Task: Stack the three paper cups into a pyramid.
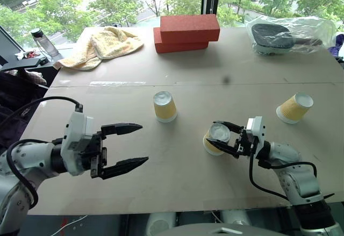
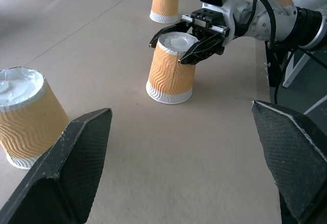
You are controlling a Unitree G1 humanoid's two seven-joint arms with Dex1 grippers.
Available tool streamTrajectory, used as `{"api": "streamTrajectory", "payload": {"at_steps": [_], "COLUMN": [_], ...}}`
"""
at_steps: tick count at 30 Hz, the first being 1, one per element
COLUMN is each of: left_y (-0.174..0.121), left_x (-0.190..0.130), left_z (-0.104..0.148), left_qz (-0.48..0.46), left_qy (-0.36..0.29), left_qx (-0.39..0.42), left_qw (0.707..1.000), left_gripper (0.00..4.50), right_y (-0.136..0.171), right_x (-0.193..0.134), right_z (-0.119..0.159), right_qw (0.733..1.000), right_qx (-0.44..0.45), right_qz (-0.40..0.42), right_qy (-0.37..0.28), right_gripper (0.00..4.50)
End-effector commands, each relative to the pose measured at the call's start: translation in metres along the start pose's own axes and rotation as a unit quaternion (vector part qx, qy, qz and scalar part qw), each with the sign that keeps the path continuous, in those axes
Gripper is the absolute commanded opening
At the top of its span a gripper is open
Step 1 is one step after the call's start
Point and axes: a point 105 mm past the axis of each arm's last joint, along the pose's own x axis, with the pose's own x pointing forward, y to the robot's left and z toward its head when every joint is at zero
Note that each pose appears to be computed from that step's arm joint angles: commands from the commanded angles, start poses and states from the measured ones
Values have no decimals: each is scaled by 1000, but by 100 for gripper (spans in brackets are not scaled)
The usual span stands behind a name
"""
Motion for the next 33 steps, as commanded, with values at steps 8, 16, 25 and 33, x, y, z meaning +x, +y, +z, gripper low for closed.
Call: {"api": "streamTrajectory", "payload": {"at_steps": [8,16,25,33], "left_y": [-5,-4,6,51], "left_x": [11,14,9,24], "left_z": [18,19,17,-6], "left_qz": [-32,-35,22,205], "left_qy": [-18,-23,-60,-101], "left_qx": [31,35,23,10], "left_qw": [999,999,998,974], "left_gripper": [450,450,450,450], "right_y": [-61,-76,-70,-43], "right_x": [-45,-41,-49,-63], "right_z": [12,10,44,81], "right_qw": [991,985,985,992], "right_qx": [-20,-16,-47,-54], "right_qz": [-135,-169,-161,-82], "right_qy": [10,-3,-51,-75], "right_gripper": [218,342,441,441]}}
